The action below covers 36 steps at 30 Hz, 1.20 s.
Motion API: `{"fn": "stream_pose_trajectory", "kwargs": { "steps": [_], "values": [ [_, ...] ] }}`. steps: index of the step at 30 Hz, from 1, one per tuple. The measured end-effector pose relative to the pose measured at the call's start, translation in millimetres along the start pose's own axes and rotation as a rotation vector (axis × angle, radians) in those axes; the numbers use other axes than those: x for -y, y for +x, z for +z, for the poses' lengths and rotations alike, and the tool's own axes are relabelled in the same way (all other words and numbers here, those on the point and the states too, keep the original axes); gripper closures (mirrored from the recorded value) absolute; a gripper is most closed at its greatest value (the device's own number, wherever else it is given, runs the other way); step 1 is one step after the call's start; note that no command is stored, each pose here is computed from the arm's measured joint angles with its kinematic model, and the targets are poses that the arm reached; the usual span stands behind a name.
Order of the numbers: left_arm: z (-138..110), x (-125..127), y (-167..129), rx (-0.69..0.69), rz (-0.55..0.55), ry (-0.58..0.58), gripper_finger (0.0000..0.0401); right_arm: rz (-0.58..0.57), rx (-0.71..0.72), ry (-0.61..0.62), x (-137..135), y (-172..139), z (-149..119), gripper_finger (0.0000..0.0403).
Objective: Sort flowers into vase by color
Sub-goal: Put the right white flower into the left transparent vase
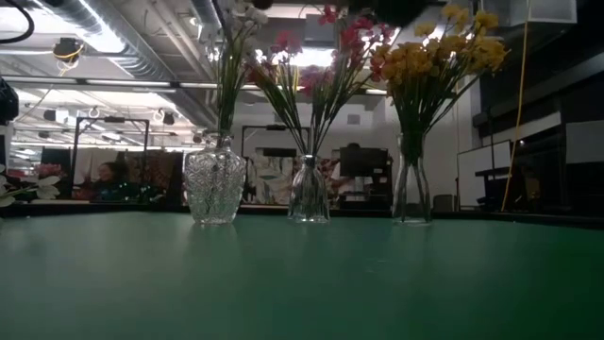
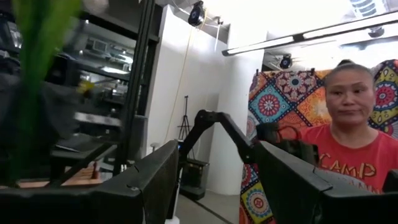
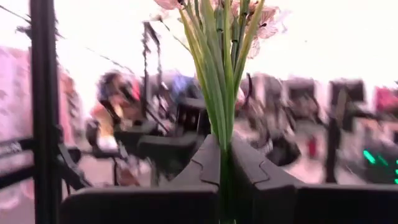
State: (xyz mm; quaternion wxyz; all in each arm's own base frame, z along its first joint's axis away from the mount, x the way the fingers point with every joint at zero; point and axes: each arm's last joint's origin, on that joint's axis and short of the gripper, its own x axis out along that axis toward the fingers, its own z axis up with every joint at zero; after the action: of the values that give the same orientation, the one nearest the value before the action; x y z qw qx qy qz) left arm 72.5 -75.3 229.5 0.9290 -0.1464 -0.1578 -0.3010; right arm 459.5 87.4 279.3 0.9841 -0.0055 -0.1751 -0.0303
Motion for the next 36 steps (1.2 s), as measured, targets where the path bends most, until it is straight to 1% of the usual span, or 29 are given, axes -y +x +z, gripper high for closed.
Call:
{"fn": "stream_pose_trajectory", "kwargs": {
  "steps": [2,6,8,11,15,19,25,27,30,34,36],
  "values": [
    [-1,0,0,-0.010,0.001,0.002,0.0187,0.055,0.092,-0.012,20,-4,-2,0.0396],
    [-2,0,0,-0.017,0.001,0.007,0.0187,0.191,0.320,-0.045,55,-15,-6,0.0396],
    [-2,0,0,-0.020,0.002,0.008,0.0187,0.226,0.366,-0.016,69,-17,-11,0.0396],
    [-3,0,0,-0.029,0.002,0.011,0.0187,0.236,0.361,0.015,83,-15,-21,0.0396],
    [-6,-1,0,-0.060,0.005,0.019,0.0187,0.176,0.347,-0.032,85,-9,-35,0.0396],
    [-6,-1,0,-0.061,0.005,0.020,0.0187,0.155,0.362,-0.079,83,-5,-38,0.0396],
    [-8,-1,0,-0.079,0.007,0.025,0.0187,0.129,0.335,-0.174,85,-4,-43,0.0396],
    [-8,-1,0,-0.081,0.006,0.026,0.0187,0.126,0.332,-0.181,87,-4,-43,0.0396],
    [-8,-1,0,-0.081,0.007,0.028,0.0187,0.156,0.323,-0.186,89,-4,-44,0.0396],
    [-8,-1,0,-0.082,0.005,0.057,0.0187,0.192,0.311,-0.141,88,-4,-45,0.0396],
    [-8,-1,0,-0.082,0.004,0.088,0.0187,0.218,0.310,-0.106,83,-4,-45,0.0396]
  ]
}}
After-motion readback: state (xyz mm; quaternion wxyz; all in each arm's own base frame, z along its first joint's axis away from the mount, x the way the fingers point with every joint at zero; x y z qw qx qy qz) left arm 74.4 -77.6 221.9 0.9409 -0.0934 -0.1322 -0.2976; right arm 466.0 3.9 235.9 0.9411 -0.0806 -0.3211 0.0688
